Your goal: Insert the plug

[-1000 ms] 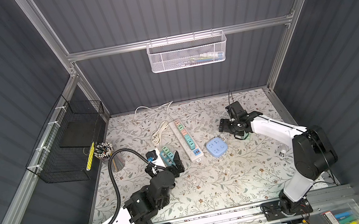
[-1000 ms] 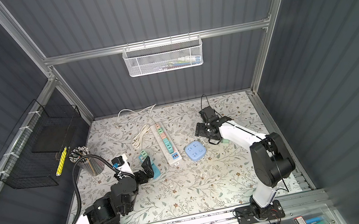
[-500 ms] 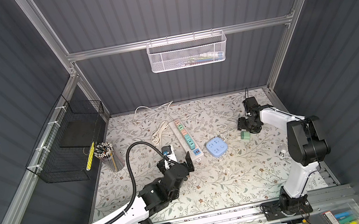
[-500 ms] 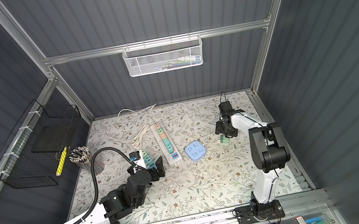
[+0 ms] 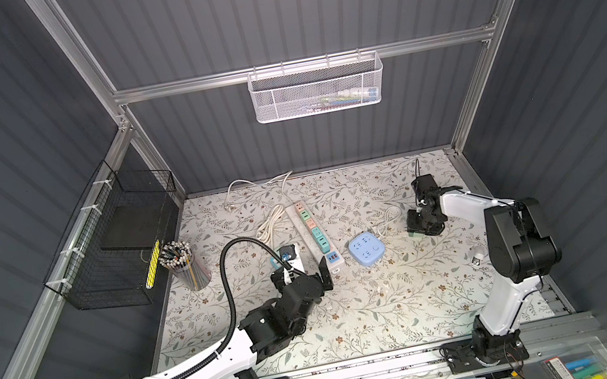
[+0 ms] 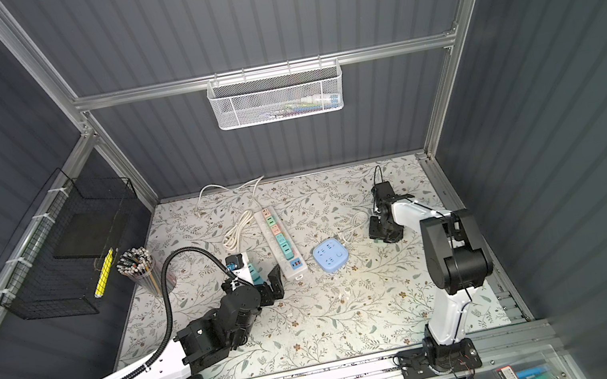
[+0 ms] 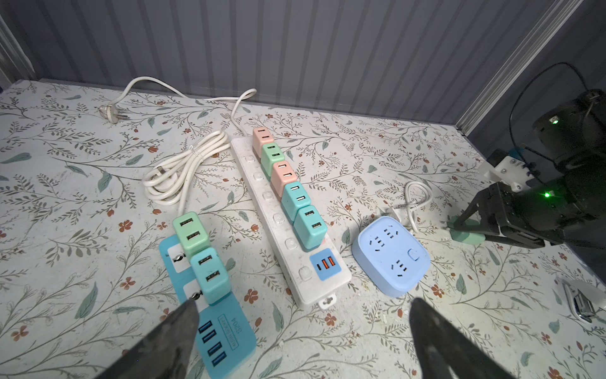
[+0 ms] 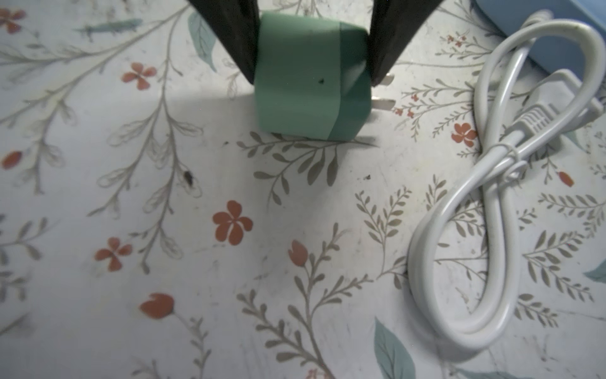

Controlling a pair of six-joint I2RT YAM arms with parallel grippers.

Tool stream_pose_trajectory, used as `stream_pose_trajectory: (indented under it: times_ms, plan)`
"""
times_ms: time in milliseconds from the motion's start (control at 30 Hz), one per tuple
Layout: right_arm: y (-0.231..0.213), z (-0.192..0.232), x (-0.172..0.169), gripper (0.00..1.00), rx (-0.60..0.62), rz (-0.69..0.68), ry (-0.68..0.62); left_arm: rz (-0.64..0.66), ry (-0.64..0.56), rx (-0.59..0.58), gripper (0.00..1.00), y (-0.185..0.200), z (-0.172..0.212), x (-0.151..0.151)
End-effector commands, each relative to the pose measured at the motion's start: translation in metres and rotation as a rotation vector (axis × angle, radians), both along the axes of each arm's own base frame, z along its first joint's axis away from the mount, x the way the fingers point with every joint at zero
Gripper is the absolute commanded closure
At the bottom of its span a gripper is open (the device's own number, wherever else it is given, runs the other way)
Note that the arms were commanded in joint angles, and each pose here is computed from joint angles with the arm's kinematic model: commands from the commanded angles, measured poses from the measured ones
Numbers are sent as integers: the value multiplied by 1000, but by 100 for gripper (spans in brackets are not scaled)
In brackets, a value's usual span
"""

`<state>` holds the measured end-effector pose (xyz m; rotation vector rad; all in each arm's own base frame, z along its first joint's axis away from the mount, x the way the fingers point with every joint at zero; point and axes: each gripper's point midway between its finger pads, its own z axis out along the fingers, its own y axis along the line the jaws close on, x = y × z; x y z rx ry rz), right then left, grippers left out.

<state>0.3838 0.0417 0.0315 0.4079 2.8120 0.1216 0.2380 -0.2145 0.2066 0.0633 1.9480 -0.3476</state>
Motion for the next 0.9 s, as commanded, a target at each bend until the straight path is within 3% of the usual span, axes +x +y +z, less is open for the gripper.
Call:
stream_pose_trajectory:
  times_ms: [0, 267, 500, 667, 867]
  plan:
    - [2, 6, -5, 57, 9, 1, -21, 0, -17, -23, 0, -2, 16, 2]
    - [32, 32, -23, 61, 36, 84, -77, 14, -25, -3, 0, 1, 16, 4]
    - [142, 53, -95, 61, 16, 446, -120, 87, -10, 121, 0, 26, 0, 9]
    - [208, 40, -146, 60, 78, 618, -88, 80, 17, 116, 0, 30, -9, 9]
    - [233, 9, -163, 60, 37, 726, -33, 15, 50, 137, 0, 16, -17, 7]
